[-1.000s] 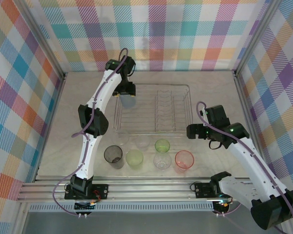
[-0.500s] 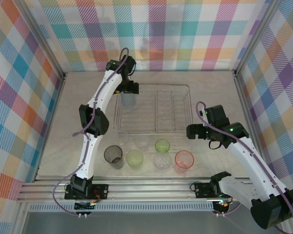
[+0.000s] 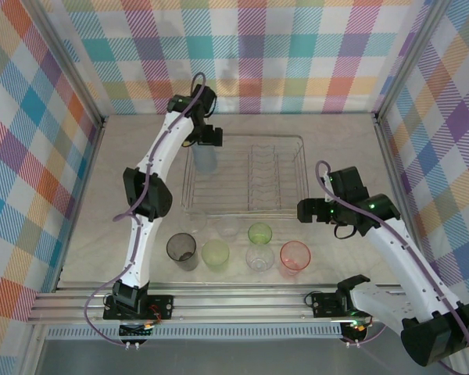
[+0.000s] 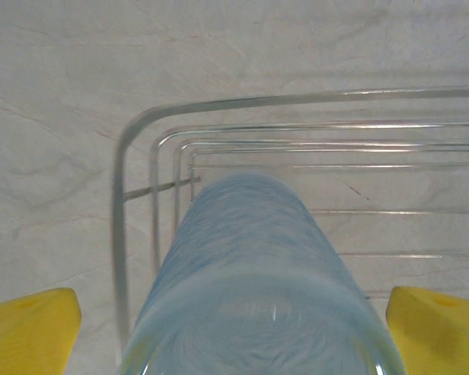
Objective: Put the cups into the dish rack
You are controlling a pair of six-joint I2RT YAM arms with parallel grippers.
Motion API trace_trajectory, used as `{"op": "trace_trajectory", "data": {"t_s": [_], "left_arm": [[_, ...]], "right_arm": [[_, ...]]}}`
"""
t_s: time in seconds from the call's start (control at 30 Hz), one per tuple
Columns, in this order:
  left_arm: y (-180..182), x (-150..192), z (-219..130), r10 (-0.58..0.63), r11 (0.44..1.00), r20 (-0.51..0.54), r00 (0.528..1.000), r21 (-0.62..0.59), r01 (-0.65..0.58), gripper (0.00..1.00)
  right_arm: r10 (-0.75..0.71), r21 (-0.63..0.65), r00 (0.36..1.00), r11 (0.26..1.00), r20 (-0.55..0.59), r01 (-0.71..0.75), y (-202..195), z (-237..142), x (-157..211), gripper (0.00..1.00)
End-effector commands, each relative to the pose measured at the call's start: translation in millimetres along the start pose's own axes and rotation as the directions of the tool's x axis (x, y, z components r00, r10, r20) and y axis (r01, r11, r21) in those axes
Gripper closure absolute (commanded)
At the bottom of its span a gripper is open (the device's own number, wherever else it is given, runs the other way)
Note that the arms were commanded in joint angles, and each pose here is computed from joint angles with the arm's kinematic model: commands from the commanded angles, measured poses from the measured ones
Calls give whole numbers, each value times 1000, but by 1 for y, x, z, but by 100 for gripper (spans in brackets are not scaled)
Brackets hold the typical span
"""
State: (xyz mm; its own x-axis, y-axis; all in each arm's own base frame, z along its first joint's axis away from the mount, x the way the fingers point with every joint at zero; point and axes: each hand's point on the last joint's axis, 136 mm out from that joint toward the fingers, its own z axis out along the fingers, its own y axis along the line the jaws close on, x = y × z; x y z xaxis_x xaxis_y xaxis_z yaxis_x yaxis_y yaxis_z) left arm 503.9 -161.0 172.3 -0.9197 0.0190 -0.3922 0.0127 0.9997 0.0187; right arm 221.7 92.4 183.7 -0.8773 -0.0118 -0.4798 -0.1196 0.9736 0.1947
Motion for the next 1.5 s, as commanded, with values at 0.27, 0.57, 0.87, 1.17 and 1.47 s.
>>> {"op": "trace_trajectory", "data": {"t_s": [0.27,0.57,0.87,1.17,1.47], "left_arm": [[8,19,-159,-115,966,387,915,259,12,0],[-16,102,-179,-221,847,364,905,531,-7,0],[-11,127,-181,-209,845,364,908,535,-19,0],[-16,134,-166,-195,842,313,930,539,-5,0],[-10,137,-163,-200,854,317,927,520,6,0]], "right_arm": [[267,-61,942,957,-206,-284,12,-59,67,23],[299,-4,882,947,-364,-322,12,-43,121,40],[222,20,882,972,-415,-235,28,-14,126,42],[175,32,886,983,-429,-179,36,0,118,48],[163,97,881,986,-444,-133,27,4,122,56]]}}
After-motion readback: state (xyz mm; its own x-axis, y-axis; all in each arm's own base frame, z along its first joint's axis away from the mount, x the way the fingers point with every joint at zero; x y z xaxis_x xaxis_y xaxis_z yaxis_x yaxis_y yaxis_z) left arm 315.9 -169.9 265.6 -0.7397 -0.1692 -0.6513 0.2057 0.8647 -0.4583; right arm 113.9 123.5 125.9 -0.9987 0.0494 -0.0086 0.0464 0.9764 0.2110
